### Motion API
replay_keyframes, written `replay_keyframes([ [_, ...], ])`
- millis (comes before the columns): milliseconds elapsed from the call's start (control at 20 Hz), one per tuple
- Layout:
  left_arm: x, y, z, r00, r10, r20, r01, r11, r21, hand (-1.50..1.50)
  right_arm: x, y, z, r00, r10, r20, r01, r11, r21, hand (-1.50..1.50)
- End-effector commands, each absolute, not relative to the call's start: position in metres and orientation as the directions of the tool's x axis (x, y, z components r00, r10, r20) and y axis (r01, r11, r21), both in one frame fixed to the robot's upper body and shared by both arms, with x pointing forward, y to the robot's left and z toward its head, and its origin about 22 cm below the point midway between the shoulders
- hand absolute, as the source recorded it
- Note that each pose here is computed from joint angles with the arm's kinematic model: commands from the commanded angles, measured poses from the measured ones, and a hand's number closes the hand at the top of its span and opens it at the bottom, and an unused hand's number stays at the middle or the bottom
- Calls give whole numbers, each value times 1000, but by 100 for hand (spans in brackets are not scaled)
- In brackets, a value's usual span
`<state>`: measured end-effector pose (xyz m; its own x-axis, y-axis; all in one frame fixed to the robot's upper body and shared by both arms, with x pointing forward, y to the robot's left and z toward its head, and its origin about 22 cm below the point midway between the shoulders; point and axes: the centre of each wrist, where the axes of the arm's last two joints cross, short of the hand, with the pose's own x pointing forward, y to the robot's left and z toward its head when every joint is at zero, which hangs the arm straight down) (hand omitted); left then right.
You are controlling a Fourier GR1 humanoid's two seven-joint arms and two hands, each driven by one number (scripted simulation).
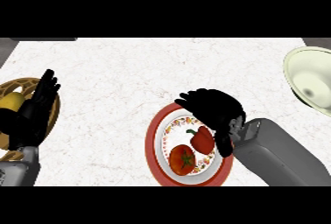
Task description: Pick the bell pepper from the plate and place it in the bowl
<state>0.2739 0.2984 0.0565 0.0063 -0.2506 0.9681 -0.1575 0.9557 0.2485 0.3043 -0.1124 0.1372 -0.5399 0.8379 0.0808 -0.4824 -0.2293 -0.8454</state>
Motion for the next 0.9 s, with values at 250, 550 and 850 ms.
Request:
replay_keyframes([
  [250,282,297,66,11,-255,967,-165,953,253,0,299,-126,92,-538,840,71,-500,-250,-829,-150],
  [550,281,312,51,7,-252,968,-164,954,250,0,302,-123,64,-547,836,49,-509,-286,-812,-150],
  [850,282,305,48,-12,-253,967,-175,953,247,0,304,-119,67,-533,843,71,-513,-256,-820,-150],
])
